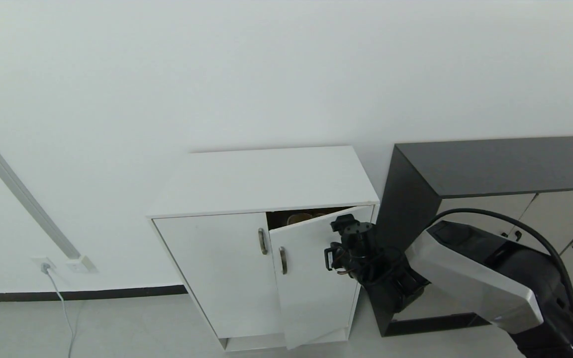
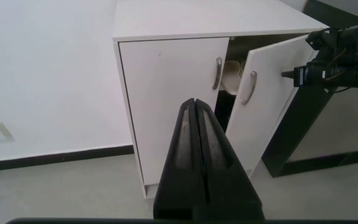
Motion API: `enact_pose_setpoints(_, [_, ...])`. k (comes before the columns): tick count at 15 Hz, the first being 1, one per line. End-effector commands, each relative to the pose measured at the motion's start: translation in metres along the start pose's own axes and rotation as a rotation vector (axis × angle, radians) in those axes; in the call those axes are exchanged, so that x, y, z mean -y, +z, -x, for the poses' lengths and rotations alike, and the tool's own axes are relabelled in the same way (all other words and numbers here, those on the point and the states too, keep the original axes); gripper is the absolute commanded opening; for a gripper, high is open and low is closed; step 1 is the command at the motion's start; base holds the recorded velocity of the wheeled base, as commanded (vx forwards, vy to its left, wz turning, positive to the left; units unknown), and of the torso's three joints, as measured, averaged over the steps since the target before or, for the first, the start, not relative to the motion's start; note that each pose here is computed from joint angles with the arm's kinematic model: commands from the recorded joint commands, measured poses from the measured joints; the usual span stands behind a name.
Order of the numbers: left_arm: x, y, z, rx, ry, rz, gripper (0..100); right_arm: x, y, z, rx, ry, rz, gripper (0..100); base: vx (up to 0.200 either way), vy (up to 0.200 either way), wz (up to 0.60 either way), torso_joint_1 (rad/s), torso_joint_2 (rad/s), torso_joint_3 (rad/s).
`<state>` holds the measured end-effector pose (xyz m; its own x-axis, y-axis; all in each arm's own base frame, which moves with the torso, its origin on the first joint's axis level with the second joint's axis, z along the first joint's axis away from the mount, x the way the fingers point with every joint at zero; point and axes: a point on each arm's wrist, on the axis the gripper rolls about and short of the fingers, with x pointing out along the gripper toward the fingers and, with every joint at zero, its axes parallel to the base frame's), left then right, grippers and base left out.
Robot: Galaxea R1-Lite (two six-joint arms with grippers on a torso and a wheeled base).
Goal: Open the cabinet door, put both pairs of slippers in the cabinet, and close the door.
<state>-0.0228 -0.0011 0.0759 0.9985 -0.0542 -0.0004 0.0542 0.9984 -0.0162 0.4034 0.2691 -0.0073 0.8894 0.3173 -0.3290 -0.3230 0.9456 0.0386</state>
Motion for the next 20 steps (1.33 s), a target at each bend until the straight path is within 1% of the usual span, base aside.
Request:
enact_pose_setpoints(1, [0.0, 0.0, 0.0, 0.0, 0.001, 0.001, 0, 0.001, -0.003, -0.006, 0.002, -0.004, -0.002, 0, 0.0, 0.0, 0.0, 0.0, 0.0, 0.0])
enact_pose_setpoints(8, [0.0, 0.0, 0.0, 0.0, 0.001, 0.001, 0, 0.003, 0.002, -0.014, 0.011, -0.011, -0.007, 0, 0.0, 0.0, 0.0, 0.0, 0.0, 0.0])
enact_pose_setpoints(20, [0.0, 0.0, 0.0, 0.0, 0.001, 0.001, 0, 0.006, 0.0, -0.026, 0.024, -0.02, -0.013, 0, 0.0, 0.0, 0.0, 0.0, 0.0, 0.0])
